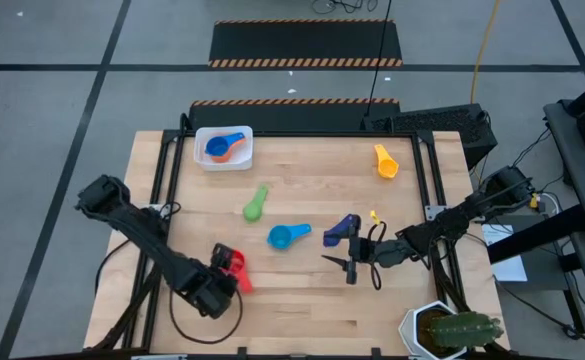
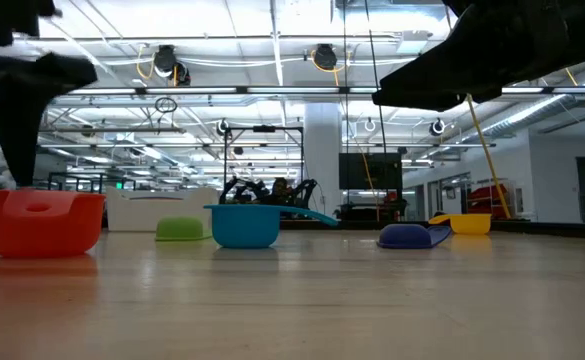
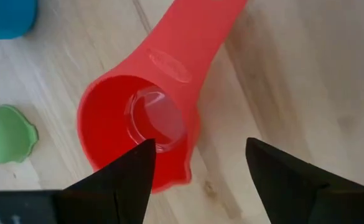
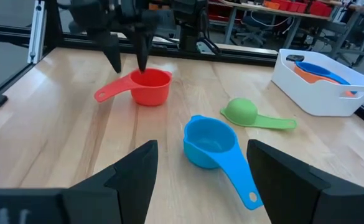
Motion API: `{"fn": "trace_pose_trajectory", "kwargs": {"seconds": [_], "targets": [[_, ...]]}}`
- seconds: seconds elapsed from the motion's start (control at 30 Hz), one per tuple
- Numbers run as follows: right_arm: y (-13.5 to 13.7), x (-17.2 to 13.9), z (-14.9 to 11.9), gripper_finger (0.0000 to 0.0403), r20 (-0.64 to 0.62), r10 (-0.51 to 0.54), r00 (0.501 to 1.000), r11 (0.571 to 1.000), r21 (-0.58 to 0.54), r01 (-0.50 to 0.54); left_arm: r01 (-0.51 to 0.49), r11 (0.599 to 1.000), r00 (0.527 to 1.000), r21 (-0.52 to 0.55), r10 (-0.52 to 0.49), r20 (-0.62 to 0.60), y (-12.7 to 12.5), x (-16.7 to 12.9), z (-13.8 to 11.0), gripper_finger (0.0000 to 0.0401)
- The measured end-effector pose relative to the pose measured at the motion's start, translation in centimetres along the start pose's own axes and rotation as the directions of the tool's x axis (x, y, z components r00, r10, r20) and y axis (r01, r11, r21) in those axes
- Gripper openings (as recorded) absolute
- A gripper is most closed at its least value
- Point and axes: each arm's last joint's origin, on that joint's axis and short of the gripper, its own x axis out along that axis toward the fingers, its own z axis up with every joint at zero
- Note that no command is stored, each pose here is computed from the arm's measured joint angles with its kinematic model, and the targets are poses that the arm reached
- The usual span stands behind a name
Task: Nest measuring cups in basket
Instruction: Stack the red measuring cup into the blue measuring cup
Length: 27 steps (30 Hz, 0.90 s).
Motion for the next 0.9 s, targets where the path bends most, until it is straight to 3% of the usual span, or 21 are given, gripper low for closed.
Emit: {"fn": "trace_pose_trajectory", "kwargs": {"seconds": [0.37, 0.77, 0.9], "targets": [[0.2, -0.1, 0.0, 0.0240, 0.002, 0.011, 1.000, 1.000, -0.020, -0.011, -0.015, 1.000, 0.998, 0.001, 0.015, -0.059, 1.2, 1.8, 0.0, 0.0151], [0.6, -0.3, 0.4, 0.0240, 0.039, 0.028, 0.999, 1.000, 0.003, -0.028, 0.004, 0.999, 1.000, -0.038, -0.005, -0.011, 1.8, 2.5, -0.3, 0.0016], [0.8, 0.0, 0.8, 0.0240, 0.045, 0.025, 0.999, 0.999, 0.029, -0.026, 0.007, 0.991, 0.999, -0.132, -0.001, 0.044, 3.0, 1.1, -0.3, 0.0017]]}}
